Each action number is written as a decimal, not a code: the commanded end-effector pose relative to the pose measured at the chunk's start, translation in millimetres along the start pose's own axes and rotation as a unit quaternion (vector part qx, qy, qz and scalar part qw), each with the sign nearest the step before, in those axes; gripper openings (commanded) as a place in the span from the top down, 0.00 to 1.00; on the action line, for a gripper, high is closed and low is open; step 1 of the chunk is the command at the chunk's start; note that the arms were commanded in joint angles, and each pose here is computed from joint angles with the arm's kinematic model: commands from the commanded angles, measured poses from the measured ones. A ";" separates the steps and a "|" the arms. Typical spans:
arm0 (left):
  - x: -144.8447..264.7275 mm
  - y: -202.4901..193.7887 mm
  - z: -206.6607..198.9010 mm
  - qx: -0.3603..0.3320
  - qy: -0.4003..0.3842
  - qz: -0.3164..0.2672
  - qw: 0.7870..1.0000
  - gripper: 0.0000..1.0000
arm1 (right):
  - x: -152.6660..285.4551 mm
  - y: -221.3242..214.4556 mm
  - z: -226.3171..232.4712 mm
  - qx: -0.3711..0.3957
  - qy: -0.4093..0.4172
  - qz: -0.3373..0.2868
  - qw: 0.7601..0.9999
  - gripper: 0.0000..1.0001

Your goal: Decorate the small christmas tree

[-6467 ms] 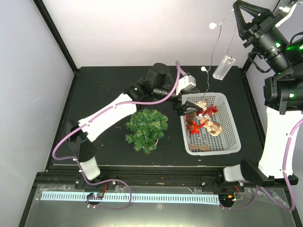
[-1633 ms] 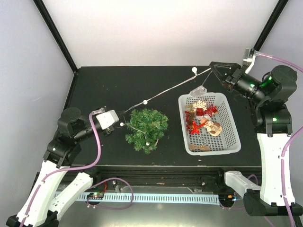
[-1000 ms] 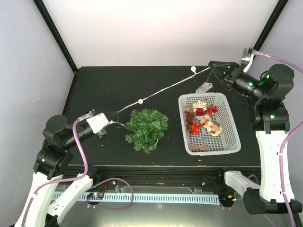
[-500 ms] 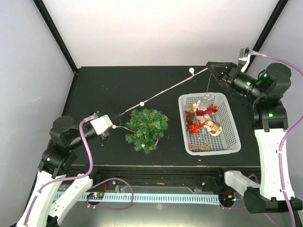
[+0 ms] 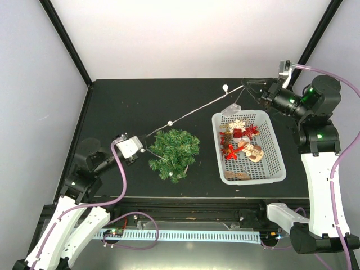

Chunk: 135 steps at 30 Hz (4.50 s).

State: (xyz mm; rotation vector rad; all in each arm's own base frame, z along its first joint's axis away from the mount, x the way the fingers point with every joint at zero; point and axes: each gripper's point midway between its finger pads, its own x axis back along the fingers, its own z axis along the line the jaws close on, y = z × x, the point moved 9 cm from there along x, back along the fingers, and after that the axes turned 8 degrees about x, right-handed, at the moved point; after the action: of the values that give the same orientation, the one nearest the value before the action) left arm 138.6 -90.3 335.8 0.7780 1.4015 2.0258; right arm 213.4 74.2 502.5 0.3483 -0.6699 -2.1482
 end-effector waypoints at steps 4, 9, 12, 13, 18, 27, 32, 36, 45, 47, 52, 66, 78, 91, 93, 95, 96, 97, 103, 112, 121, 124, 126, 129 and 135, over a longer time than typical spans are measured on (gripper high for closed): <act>-6.8 -26.2 7.7 0.012 0.062 0.044 0.997 0.99 | 6.0 10.2 8.5 0.038 0.000 -0.049 0.998 0.99; -8.0 -36.5 6.4 0.020 0.068 0.058 0.996 0.99 | 4.2 10.2 6.0 0.036 0.000 -0.050 0.998 0.99; -11.3 -42.6 7.0 0.026 0.075 0.061 0.995 0.98 | 0.4 11.1 4.9 0.036 0.002 -0.050 0.998 0.99; -12.2 -44.6 7.1 0.028 0.076 0.063 0.995 0.98 | -1.2 11.6 4.7 0.035 0.002 -0.049 0.998 0.99; -14.6 -51.5 5.9 0.038 0.075 0.069 0.994 0.98 | -7.5 17.9 2.7 0.037 -0.002 -0.055 0.998 0.99; -23.9 -64.7 5.7 0.051 0.073 0.079 0.993 0.99 | -16.3 21.9 -7.9 0.046 -0.037 -0.059 0.996 0.99; -32.4 -67.1 9.2 0.058 0.073 0.079 0.992 0.98 | -20.5 20.7 -11.3 0.062 -0.069 -0.050 0.994 0.99; -39.8 -67.8 12.9 0.059 0.074 0.079 0.992 0.98 | -22.9 17.5 -18.1 0.065 -0.087 -0.045 0.993 0.99; -54.0 -67.1 18.2 0.061 0.063 0.073 0.993 0.98 | -25.6 12.5 -29.4 0.079 -0.122 -0.033 0.989 0.99; -56.7 -66.2 18.6 0.061 0.056 0.070 0.994 0.98 | -26.5 10.5 -32.0 0.080 -0.129 -0.029 0.988 0.99; -63.2 -61.6 21.2 0.060 0.045 0.059 0.995 0.99 | -28.1 6.0 -36.4 0.083 -0.145 -0.022 0.986 0.99; -75.9 -55.1 31.4 0.057 0.049 0.061 0.995 0.98 | -24.3 -8.9 -44.3 0.103 -0.196 -0.003 0.975 0.99; -86.7 -45.2 29.9 0.059 -0.013 0.049 0.997 0.96 | -8.6 -19.1 -44.5 0.131 -0.236 0.007 0.963 0.99; -88.8 -46.2 17.4 0.080 -0.093 0.046 0.991 0.71 | -3.6 -20.5 -39.1 0.132 -0.236 0.006 0.963 0.99; -89.2 -46.2 19.0 0.079 -0.084 0.048 0.992 0.62 | -3.4 -21.8 -40.4 0.131 -0.237 0.008 0.963 0.99; -89.6 -46.9 21.5 0.075 -0.070 0.050 0.993 0.56 | -3.1 -22.9 -41.0 0.130 -0.236 0.008 0.963 0.99; -90.2 -47.5 23.5 0.072 -0.060 0.053 0.994 0.53 | -2.5 -23.4 -40.7 0.131 -0.236 0.009 0.963 0.99; -90.8 -47.9 25.7 0.069 -0.048 0.055 0.995 0.52 | -1.9 -24.0 -40.3 0.132 -0.236 0.010 0.963 0.99; -89.8 -49.9 38.9 0.053 0.006 0.068 0.996 0.46 | 3.8 -25.3 -31.3 0.153 -0.234 0.006 0.960 0.99; -88.5 -49.3 53.7 0.049 0.046 0.080 0.995 0.43 | 6.9 -29.4 -29.6 0.176 -0.253 0.021 0.951 0.99; -84.0 -41.8 67.0 0.046 0.086 0.090 0.991 0.34 | 17.6 -50.1 -16.0 0.233 -0.297 0.049 0.925 0.99; -82.8 -38.1 72.2 0.046 0.097 0.091 0.990 0.32 | 23.9 -64.7 -19.6 0.233 -0.305 0.062 0.921 0.99; -82.0 -36.5 75.4 0.047 0.105 0.093 0.989 0.30 | 26.9 -74.6 -24.7 0.233 -0.313 0.075 0.918 0.99; -80.0 -32.4 82.0 0.052 0.120 0.095 0.987 0.27 | 31.4 -84.7 -26.3 0.242 -0.326 0.088 0.910 0.99; -75.7 -17.2 94.4 0.061 0.139 0.091 0.984 0.23 | 27.8 -105.2 -21.5 0.295 -0.358 0.125 0.877 0.99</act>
State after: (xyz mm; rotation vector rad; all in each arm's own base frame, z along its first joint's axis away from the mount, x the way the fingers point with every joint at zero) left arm 257.3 -85.8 308.6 0.7939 1.6356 2.2706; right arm 143.3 96.9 430.8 -0.1568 -1.5697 -1.8137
